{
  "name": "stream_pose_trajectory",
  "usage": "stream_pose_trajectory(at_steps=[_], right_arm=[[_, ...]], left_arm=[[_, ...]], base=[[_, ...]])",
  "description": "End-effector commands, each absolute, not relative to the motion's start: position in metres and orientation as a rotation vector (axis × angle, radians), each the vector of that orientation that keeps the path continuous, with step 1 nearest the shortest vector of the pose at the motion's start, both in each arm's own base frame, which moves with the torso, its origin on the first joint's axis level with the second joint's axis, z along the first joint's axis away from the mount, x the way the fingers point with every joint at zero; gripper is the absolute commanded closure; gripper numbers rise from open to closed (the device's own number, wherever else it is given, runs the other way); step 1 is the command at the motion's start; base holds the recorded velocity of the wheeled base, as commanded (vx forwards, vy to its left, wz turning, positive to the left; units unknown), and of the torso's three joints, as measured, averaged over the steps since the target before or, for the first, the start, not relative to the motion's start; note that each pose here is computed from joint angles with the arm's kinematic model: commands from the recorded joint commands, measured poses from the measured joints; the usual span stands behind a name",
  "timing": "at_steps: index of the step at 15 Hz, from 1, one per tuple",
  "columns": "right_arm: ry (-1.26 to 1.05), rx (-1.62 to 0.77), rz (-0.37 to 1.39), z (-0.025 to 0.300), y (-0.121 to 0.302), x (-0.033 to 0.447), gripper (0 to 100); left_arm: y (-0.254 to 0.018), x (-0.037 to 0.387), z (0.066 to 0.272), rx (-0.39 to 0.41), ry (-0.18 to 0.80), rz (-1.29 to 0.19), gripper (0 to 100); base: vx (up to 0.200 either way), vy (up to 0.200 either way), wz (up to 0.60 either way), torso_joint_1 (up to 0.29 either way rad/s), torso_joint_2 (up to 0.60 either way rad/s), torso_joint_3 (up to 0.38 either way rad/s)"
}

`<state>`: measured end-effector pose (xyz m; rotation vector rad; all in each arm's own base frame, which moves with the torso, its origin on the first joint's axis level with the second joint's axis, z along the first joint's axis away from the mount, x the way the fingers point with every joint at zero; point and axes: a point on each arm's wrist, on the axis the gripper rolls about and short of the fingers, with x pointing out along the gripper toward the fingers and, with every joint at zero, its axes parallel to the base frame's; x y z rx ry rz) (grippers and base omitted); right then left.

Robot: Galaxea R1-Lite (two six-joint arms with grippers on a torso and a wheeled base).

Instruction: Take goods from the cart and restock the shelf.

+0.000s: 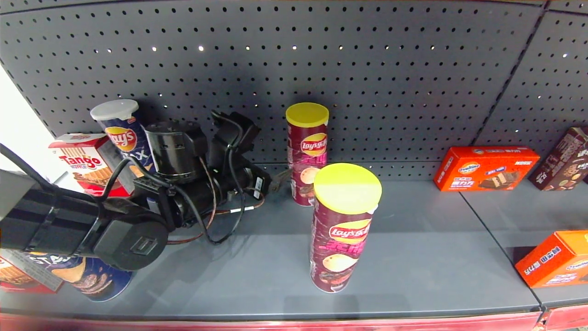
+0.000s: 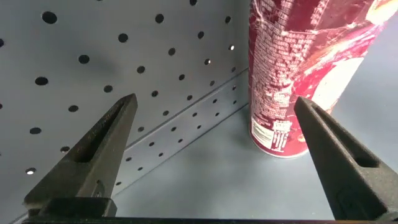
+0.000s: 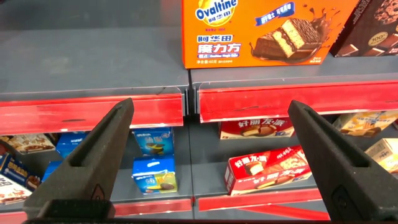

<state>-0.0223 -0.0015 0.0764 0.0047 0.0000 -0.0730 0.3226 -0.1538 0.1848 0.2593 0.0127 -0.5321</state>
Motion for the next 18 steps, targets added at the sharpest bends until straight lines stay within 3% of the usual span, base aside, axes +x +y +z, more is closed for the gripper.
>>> stream_pose_trajectory(at_steps=[1, 18], right_arm=[[0.001, 0.005, -0.074, 0.076, -0.002, -0.022, 0], [0.001, 0.005, -0.074, 0.076, -0.002, -0.022, 0]], left_arm=[[-0.154, 0.324, 0.183, 0.259, 0.018, -0.529, 0], [-0.155, 0.334, 0.176, 0.259, 0.036, -0.497, 0]], base=[[0.000, 0.000, 0.00, 0.000, 0.00, 0.000], [0.000, 0.000, 0.00, 0.000, 0.00, 0.000]])
